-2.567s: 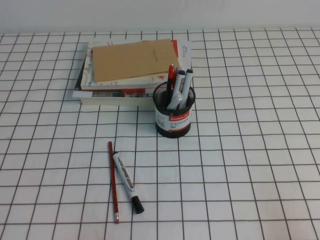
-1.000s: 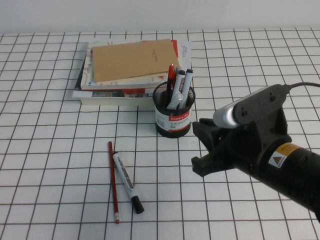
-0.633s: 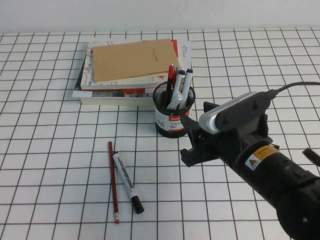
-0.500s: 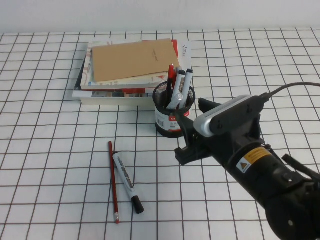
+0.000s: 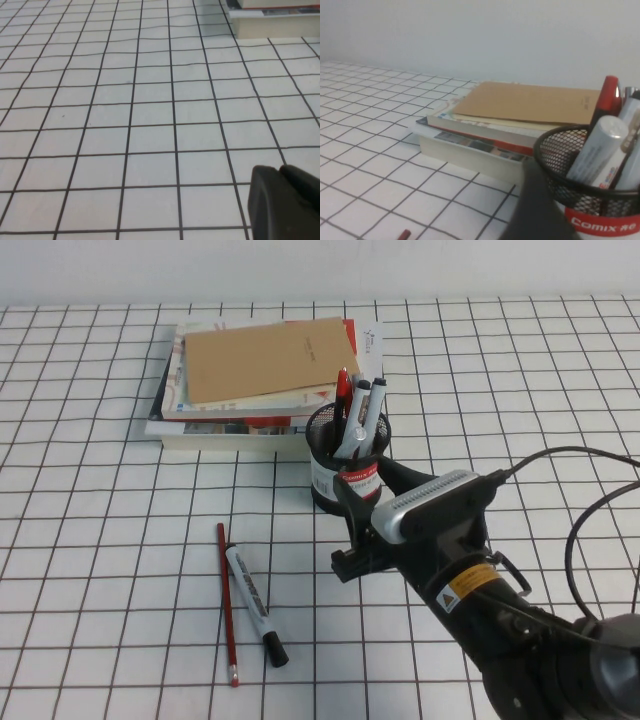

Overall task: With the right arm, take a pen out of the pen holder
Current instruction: 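Take a marker out of the pen holder and lay it on the table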

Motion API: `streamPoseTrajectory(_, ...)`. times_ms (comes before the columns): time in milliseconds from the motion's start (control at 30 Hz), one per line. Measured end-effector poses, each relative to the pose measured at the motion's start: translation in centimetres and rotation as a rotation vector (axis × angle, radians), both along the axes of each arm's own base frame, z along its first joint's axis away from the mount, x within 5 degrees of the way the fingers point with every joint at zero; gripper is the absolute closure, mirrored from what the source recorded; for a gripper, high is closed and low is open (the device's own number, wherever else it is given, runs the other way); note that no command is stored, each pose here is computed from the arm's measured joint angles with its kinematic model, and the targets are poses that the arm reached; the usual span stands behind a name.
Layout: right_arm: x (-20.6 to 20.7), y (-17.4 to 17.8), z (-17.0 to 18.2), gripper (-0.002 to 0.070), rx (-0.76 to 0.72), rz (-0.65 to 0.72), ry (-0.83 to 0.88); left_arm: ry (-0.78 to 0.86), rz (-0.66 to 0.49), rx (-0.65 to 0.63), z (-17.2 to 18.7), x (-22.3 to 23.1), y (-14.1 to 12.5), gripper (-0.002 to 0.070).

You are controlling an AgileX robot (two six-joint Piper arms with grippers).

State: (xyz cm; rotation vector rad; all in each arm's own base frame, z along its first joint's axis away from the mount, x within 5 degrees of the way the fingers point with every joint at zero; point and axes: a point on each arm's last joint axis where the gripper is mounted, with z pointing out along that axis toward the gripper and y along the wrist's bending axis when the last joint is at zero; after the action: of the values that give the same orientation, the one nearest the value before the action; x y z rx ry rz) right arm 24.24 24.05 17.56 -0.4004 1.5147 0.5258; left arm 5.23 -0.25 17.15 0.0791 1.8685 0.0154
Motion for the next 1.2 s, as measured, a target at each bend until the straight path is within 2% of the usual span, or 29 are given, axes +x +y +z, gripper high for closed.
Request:
streamPoseTrajectory(800, 5.0, 1.6, -1.2, 0.0302, 0.045, -0.082, -0.023, 0.000, 0.000, 0.000, 0.0, 0.0, 0.0, 0.0680)
streamPoseTrajectory(1200, 6.0, 2.4, -0.9, 0.0303, 0.071, -0.087, -0.049, 0.000, 0.000, 0.000, 0.0, 0.0, 0.0, 0.0680)
